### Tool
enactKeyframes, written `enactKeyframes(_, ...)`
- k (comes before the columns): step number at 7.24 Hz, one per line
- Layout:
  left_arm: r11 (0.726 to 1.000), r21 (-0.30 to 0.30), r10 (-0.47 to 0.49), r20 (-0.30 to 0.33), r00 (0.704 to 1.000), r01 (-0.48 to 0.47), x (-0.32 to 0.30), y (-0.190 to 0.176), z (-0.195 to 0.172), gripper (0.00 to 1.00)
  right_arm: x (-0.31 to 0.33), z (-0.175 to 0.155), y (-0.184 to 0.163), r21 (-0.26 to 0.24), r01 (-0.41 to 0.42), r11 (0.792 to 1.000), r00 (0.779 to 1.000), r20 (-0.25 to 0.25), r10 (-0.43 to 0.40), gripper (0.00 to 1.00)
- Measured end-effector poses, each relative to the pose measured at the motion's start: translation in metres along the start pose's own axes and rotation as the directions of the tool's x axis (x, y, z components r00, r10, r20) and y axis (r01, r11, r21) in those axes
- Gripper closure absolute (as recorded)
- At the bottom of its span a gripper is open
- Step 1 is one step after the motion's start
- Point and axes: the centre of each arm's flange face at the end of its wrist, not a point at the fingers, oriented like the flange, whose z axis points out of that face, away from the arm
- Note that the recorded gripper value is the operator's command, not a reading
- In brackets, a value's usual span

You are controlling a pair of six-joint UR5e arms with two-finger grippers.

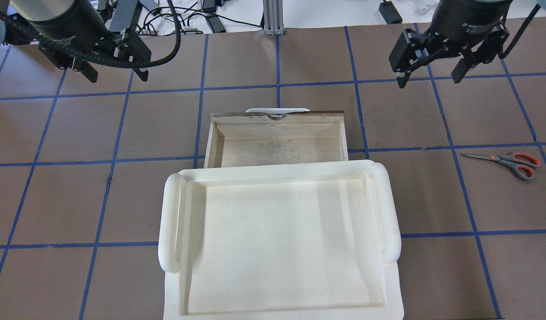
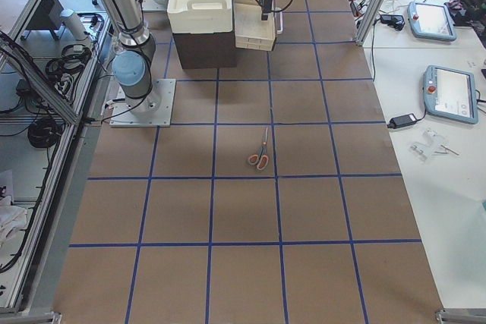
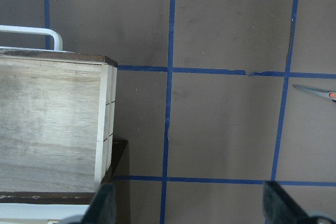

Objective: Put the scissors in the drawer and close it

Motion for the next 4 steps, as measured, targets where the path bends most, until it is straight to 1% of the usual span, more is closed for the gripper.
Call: enactKeyframes(4, 1.0, 0.0, 0.0, 0.0, 1.0, 0.0, 0.0, 0.0, -0.0001, 0.0, -0.0008, 0.0009, -0.0008, -0.001, 0.0, 1.0, 1.0, 0.002, 0.0, 0.0)
